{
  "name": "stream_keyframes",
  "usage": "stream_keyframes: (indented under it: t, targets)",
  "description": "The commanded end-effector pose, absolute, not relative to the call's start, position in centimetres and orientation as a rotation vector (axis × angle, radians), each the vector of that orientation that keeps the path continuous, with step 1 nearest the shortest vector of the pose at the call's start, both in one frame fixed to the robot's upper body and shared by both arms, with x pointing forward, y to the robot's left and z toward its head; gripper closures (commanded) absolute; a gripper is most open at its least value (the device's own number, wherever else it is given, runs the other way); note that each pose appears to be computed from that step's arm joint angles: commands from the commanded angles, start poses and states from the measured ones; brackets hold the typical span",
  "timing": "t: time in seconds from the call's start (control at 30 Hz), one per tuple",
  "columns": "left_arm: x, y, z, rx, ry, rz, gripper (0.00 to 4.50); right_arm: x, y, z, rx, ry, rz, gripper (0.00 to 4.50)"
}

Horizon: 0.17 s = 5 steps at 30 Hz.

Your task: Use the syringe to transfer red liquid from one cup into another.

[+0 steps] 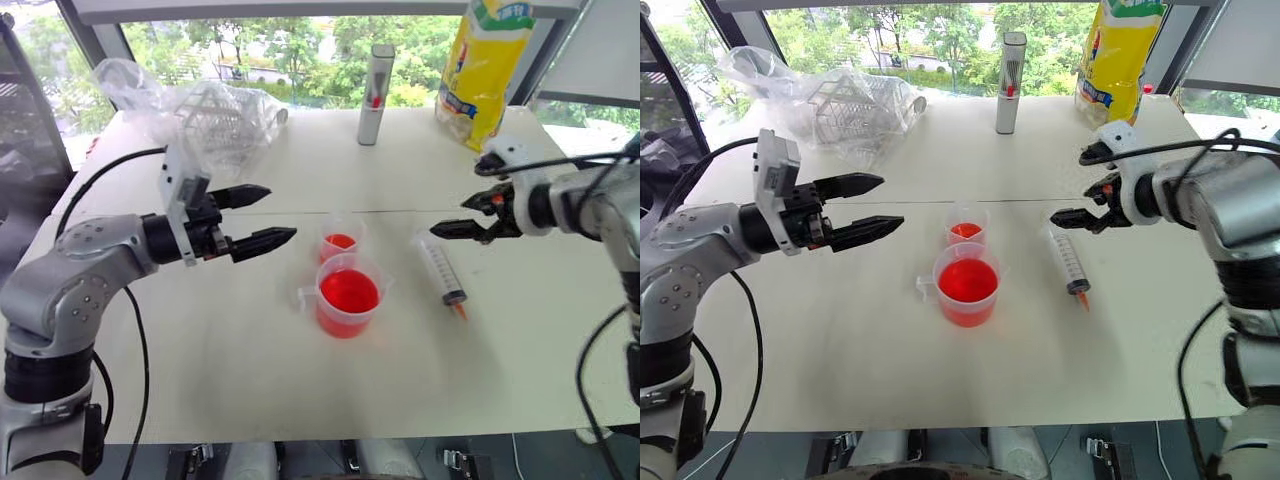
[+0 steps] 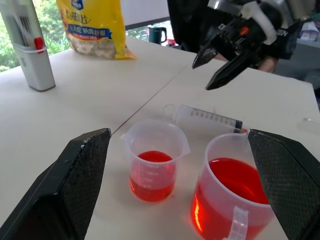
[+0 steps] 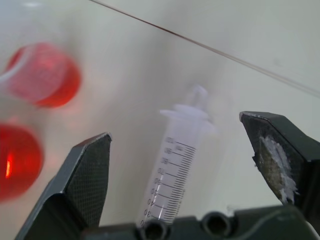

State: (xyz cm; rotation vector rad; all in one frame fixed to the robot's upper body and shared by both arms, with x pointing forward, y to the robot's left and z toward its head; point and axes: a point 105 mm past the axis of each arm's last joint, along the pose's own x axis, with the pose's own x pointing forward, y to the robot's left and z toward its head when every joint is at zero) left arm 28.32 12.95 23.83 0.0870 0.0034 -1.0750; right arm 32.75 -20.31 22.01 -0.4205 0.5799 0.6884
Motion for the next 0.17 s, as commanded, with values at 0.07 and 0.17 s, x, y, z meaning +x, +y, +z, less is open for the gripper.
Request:
stream_keyframes:
  t: [0.07,0.17]
  targets:
    - [27.7,13.5,24.8,0.107,-0.029,-1.066,0.0,28.4,-18.2,25.6,-0.5,0.357,0.986,0.01]
    - [27.4,13.5,24.8,0.096,-0.023,-1.073,0.0,26.6,-18.0,25.2,-0.512,0.321,1.061,0.01]
